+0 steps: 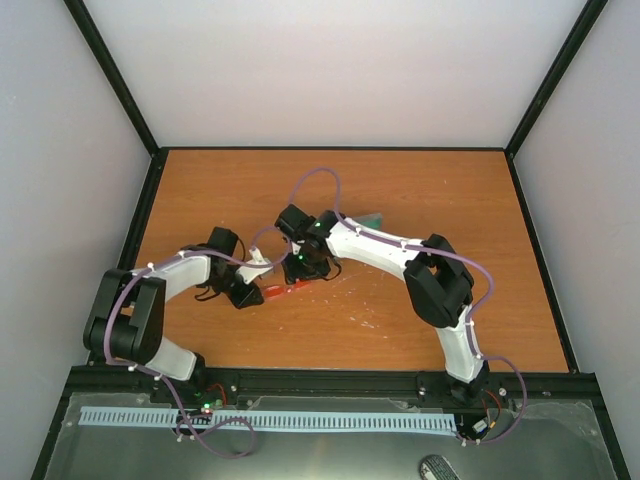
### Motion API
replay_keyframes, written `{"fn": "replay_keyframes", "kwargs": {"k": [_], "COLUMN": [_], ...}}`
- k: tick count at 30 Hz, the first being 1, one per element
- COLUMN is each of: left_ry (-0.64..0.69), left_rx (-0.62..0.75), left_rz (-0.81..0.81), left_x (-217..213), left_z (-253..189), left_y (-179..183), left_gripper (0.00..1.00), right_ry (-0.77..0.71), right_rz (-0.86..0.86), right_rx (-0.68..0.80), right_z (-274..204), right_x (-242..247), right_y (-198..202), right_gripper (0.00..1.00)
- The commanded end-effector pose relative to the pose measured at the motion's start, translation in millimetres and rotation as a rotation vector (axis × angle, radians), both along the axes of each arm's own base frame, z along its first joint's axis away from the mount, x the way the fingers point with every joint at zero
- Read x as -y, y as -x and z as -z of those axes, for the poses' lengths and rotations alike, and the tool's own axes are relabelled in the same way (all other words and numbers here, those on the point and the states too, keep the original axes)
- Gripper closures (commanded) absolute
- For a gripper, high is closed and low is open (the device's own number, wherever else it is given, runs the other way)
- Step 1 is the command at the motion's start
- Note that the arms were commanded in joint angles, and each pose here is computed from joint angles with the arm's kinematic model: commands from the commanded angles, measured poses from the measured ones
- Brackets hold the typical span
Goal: Organize the sunglasses
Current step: Adjust the sunglasses at the center of the board.
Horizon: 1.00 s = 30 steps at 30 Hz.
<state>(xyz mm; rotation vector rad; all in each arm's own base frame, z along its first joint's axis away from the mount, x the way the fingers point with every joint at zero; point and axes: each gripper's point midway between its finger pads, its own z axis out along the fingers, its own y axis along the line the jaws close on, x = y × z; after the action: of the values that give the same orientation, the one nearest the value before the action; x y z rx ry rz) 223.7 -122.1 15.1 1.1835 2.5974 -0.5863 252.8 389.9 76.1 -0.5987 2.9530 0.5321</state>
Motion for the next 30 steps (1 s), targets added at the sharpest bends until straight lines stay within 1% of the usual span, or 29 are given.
{"fn": "replay_keyframes", "kwargs": {"k": [1,9,14,17,18,19,20,22,24,25,28,30], "left_ry": [0.071,0.123,0.15,0.171,0.176,0.177,0.172,0.16,0.142,0.137,0.14,0.154], "left_rx": [0.022,0.041,0.039,0.041,0.047,0.057,0.067,0.099,0.141,0.169,0.281,0.373], "left_rz": [0.022,0.09,0.131,0.149,0.151,0.153,0.154,0.163,0.175,0.18,0.191,0.181], "left_x": [29,58,75,81,81,81,79,75,69,66,59,56], "left_z": [-4,-14,-19,-23,-24,-26,-27,-32,-37,-41,-63,-85], "left_y": [-11,-14,-9,-3,-3,-2,-1,2,6,7,11,10], "left_gripper": [0.81,0.8,0.79,0.74,0.71,0.64,0.56,0.42,0.22,0.16,0.14,0.16], "right_ry": [0.012,0.049,0.061,0.05,0.048,0.043,0.032,0.013,0.017,0.016,0.004,-0.001], "right_rz": [0.06,0.092,0.145,0.185,0.196,0.21,0.224,0.246,0.273,0.288,0.345,0.385], "right_rx": [-0.038,-0.076,-0.105,-0.119,-0.116,-0.107,-0.096,-0.072,-0.049,-0.038,-0.01,-0.001], "right_z": [-3,18,36,43,44,44,41,32,25,22,13,9], "right_x": [9,16,27,31,32,33,32,32,37,39,47,50], "right_y": [11,14,13,9,7,4,0,-5,-8,-9,-14,-18], "right_gripper": [0.45,0.44,0.45,0.45,0.45,0.45,0.45,0.45,0.45,0.45,0.44,0.44]}}
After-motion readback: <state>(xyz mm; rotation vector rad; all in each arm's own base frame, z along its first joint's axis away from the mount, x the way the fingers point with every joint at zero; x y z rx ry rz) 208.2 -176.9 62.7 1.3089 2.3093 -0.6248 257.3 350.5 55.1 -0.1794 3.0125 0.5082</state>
